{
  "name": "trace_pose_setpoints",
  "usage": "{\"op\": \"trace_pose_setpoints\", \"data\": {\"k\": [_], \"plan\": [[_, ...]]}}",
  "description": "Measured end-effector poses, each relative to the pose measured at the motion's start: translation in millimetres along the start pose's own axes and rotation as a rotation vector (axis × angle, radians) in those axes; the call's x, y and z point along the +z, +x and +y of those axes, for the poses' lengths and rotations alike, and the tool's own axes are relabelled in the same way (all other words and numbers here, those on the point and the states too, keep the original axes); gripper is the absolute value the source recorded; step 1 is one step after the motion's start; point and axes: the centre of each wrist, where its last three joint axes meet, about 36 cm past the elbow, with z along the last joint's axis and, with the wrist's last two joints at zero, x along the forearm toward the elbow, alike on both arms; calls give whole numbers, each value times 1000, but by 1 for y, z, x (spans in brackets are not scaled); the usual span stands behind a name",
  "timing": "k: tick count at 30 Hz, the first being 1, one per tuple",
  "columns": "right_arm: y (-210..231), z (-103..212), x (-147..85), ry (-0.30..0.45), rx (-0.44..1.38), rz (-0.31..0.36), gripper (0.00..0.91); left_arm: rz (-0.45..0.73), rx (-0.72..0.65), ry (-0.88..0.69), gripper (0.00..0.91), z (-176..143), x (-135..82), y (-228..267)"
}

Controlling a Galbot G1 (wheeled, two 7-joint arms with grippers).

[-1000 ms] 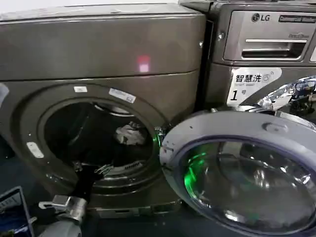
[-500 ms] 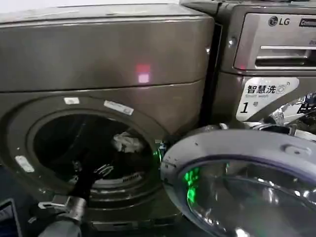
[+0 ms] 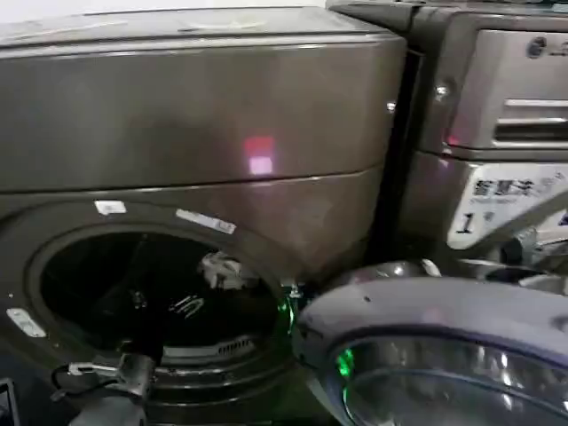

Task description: Grasp the clothes from the dryer.

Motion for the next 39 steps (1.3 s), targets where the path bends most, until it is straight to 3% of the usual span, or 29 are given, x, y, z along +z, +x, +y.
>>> {"op": "trace_pose_setpoints", "data": {"k": [13, 28, 34, 39], "plan": [[1, 3, -10, 45, 2, 40, 907, -24, -4, 9, 907, 6, 8, -37], [2, -6, -21, 63, 22, 40, 907, 7, -14, 54, 907, 27, 40, -184], [3, -8, -19, 61, 28, 44, 907, 63, 8, 24, 907, 38, 40, -245], [3, -7, -18, 58, 27, 46, 907, 125, 107, -67, 907, 47, 29, -288]]}}
